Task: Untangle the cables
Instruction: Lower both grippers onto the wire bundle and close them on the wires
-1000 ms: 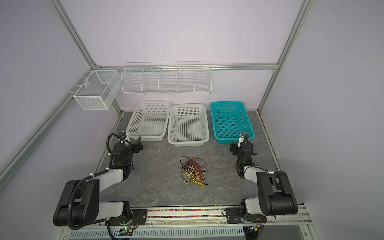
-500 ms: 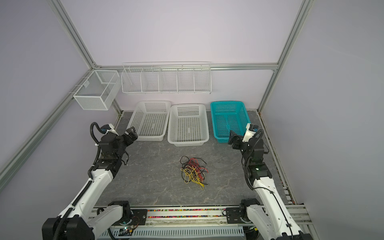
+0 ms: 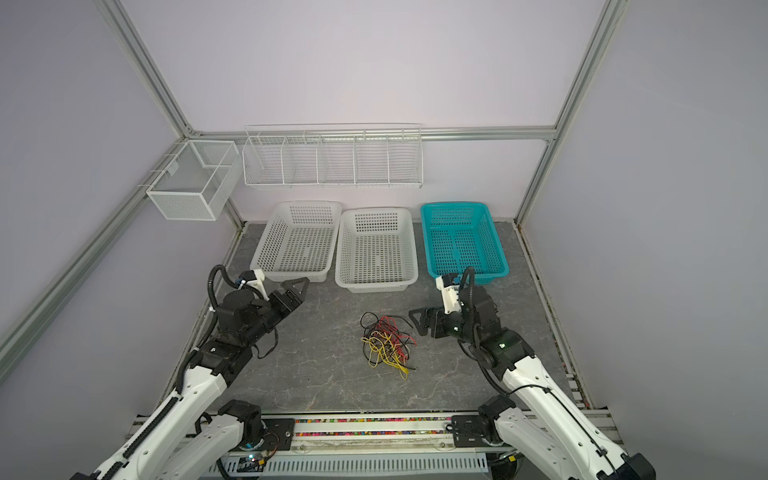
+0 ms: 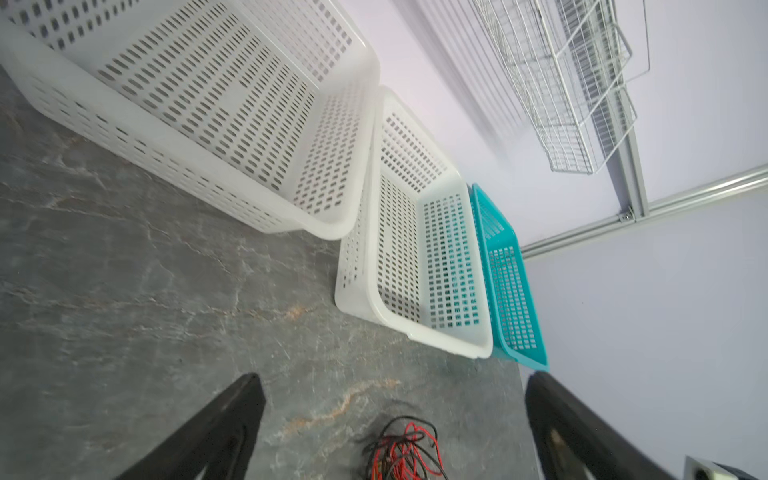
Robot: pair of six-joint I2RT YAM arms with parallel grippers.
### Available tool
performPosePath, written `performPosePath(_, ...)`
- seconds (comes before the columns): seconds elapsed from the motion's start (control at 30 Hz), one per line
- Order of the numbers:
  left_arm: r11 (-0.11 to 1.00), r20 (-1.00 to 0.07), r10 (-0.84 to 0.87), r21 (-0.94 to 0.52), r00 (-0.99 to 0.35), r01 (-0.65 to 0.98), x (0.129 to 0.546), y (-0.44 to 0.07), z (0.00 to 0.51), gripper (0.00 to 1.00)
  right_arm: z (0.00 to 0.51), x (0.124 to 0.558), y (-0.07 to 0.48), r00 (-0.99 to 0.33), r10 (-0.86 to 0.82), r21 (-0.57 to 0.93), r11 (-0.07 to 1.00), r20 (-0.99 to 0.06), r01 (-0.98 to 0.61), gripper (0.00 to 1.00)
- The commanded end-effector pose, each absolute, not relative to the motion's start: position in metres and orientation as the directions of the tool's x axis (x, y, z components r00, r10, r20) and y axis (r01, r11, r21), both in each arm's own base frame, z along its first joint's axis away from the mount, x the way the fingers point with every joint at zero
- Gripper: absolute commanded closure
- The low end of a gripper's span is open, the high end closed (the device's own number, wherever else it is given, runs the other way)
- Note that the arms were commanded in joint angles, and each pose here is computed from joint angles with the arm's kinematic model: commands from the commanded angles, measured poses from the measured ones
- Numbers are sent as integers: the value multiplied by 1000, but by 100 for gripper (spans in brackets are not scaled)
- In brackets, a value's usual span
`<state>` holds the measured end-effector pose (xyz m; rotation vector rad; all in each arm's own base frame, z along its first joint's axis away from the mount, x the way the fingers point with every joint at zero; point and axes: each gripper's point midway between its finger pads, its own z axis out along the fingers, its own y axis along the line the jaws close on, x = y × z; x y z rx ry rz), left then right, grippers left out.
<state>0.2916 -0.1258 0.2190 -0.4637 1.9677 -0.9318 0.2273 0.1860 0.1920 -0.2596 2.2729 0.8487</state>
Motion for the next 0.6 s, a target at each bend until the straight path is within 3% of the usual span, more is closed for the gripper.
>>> performPosePath(0.0,670,-522,-630,-739,-575,-63,276,-124,188,0,155,209,195,-793,-74,447,793,-605,-415,7)
performPosePath(0.13,649,-486,-628,-758,-608,-64,262,-134,176,0,129,207,214,-817,-157,420,795,-554,-437,1)
performPosePath(0.4,642,-427,-574,-764,-699,-61,241,-159,150,3,109,241,240,-813,-269,314,824,-516,-472,10)
performPosePath(0.57,628,-379,-563,-774,-734,-83,232,-166,133,4,87,251,262,-826,-295,345,802,-481,-488,18)
